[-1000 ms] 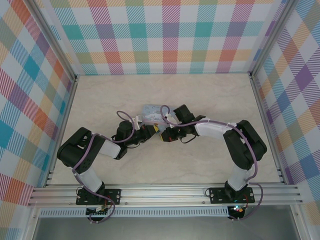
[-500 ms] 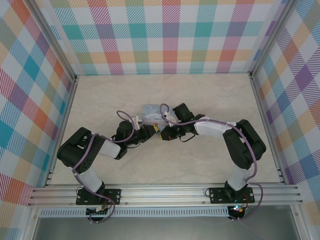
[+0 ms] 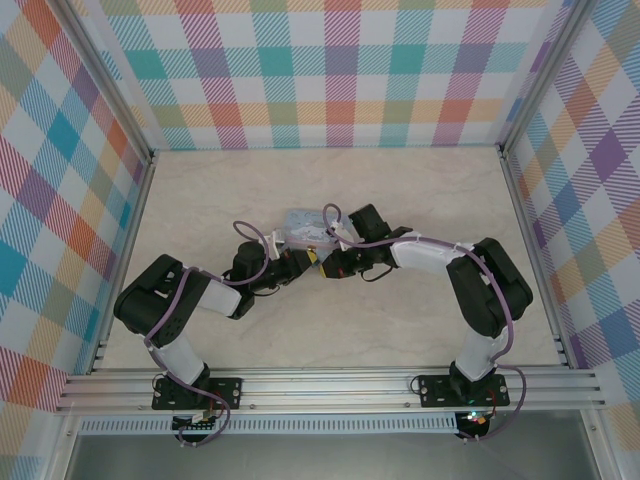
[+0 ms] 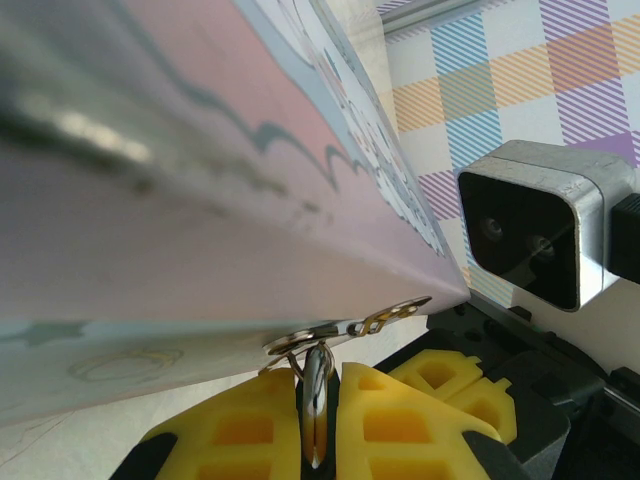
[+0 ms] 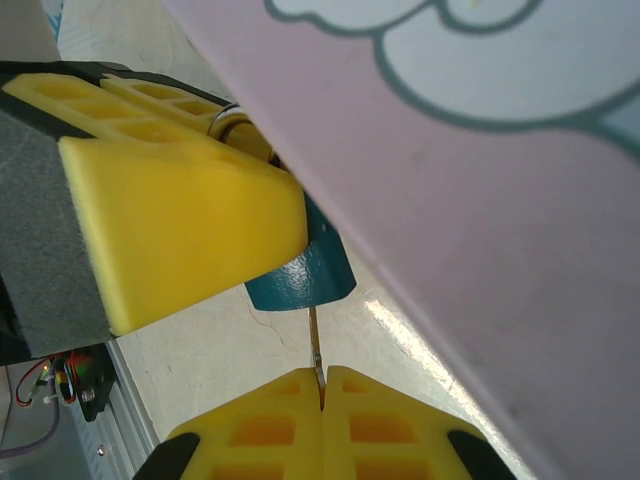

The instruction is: Unlock the padlock with the key

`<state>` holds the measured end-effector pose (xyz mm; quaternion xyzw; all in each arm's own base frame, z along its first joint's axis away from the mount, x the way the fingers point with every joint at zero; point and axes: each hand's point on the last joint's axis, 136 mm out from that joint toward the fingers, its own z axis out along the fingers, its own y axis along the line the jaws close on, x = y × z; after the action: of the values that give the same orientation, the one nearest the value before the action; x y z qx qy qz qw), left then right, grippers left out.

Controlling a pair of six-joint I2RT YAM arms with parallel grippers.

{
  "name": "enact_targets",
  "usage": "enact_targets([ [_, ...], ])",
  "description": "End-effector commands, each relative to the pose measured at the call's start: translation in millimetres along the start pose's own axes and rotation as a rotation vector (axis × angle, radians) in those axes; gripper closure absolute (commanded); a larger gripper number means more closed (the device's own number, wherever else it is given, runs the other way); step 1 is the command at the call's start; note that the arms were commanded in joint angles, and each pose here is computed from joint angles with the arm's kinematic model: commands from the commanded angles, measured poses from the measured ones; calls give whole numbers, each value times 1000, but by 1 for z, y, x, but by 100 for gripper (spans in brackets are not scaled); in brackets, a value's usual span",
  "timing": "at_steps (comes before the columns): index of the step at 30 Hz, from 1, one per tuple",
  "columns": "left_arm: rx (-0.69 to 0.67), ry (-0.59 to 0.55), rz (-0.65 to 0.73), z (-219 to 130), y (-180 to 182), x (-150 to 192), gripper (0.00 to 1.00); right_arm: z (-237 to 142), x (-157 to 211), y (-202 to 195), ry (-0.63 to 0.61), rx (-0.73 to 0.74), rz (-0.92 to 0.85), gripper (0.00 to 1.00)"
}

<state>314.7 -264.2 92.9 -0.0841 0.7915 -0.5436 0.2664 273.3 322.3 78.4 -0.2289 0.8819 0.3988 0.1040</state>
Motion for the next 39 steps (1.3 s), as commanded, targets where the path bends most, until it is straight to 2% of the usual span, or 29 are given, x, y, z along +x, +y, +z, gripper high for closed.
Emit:
enact_targets([
  [1,71,15,53,-1,-17,0,100,-2,-14,6,-47,-39,-27,94],
  [14,141,29,80,-6,-36,1,100,-7,-43,3,-160,-113,-9,94],
  [24,171,19,94,-8,-43,0,100,-11,-52,-3,-234,-174,54,94],
  [39,156,84,133,-5,-29,15,100,-23,-62,-2,-247,-214,41,93],
])
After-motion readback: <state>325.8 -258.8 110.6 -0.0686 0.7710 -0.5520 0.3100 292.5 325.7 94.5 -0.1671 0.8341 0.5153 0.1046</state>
